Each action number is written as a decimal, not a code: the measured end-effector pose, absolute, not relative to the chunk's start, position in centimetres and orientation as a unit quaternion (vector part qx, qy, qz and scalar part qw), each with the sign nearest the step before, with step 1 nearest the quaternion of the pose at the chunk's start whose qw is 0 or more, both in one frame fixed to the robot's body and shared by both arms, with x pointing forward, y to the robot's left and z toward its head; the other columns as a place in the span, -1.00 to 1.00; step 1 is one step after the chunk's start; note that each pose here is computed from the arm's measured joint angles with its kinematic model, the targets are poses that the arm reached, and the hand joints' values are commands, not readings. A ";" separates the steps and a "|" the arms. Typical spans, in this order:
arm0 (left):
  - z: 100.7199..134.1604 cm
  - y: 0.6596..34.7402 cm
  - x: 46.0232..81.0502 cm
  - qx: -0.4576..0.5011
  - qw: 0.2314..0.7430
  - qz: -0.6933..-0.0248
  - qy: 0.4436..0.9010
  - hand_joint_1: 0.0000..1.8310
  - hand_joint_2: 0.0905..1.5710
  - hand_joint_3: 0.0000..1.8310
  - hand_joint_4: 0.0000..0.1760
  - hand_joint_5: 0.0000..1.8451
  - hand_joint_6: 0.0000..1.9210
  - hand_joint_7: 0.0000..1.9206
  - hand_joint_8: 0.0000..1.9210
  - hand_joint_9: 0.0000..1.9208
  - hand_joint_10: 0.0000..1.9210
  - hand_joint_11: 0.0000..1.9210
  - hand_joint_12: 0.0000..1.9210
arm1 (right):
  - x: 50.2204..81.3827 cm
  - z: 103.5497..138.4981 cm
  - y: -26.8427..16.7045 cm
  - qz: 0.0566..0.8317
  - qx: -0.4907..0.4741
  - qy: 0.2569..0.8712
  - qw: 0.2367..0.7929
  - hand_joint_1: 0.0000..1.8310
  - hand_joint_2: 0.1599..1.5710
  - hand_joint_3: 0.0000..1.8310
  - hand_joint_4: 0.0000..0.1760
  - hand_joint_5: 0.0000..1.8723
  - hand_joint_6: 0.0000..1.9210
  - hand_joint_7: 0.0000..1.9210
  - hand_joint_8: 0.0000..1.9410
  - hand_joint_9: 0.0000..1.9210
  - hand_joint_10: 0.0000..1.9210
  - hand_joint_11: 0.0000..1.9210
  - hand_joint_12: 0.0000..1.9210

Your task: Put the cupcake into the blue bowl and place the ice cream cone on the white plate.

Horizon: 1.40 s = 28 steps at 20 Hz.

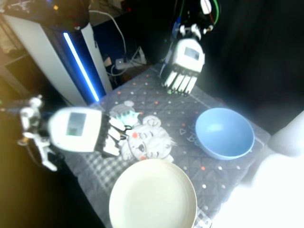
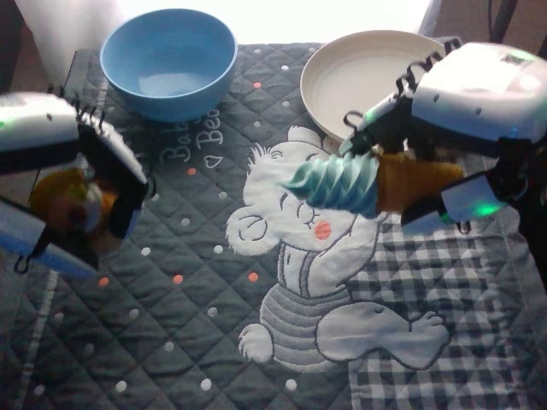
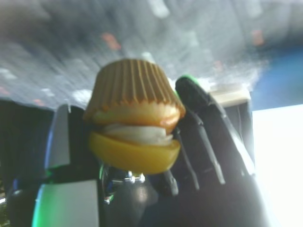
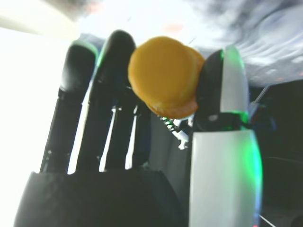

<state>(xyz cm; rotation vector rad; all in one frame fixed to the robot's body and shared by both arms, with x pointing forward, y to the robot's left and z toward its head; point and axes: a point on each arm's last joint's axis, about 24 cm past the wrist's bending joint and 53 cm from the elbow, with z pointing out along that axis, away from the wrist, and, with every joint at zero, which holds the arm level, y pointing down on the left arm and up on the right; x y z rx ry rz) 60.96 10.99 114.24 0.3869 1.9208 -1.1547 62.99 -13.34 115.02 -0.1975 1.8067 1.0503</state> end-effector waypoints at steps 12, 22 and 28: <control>125.1 9.7 67.7 0.148 0.520 -0.488 0.685 0.52 0.32 -1.00 -1.00 0.10 0.02 0.09 -0.24 0.11 -0.01 -0.07 0.07 | 66.6 117.9 -15.4 0.415 -0.057 0.723 0.549 0.38 0.30 -1.00 -1.00 0.02 -0.03 0.30 -0.32 0.39 -0.24 0.21 0.30; 126.4 10.1 73.7 0.109 0.562 -0.445 0.689 0.51 0.33 -1.00 -1.00 0.12 0.05 0.08 -0.26 0.04 0.03 -0.09 -0.01 | 71.3 120.1 -15.3 0.404 -0.035 0.708 0.579 0.39 0.29 -1.00 -1.00 0.03 -0.03 0.28 -0.31 0.35 -0.53 0.17 0.16; 124.6 9.5 77.7 0.072 0.566 -0.411 0.711 0.51 0.33 -1.00 -1.00 0.09 0.10 0.07 -0.26 0.09 -0.05 0.07 -0.25 | 73.0 118.2 -15.0 0.386 -0.024 0.726 0.569 0.39 0.27 -1.00 -1.00 0.07 -0.15 0.28 -0.27 0.51 -0.84 0.20 0.22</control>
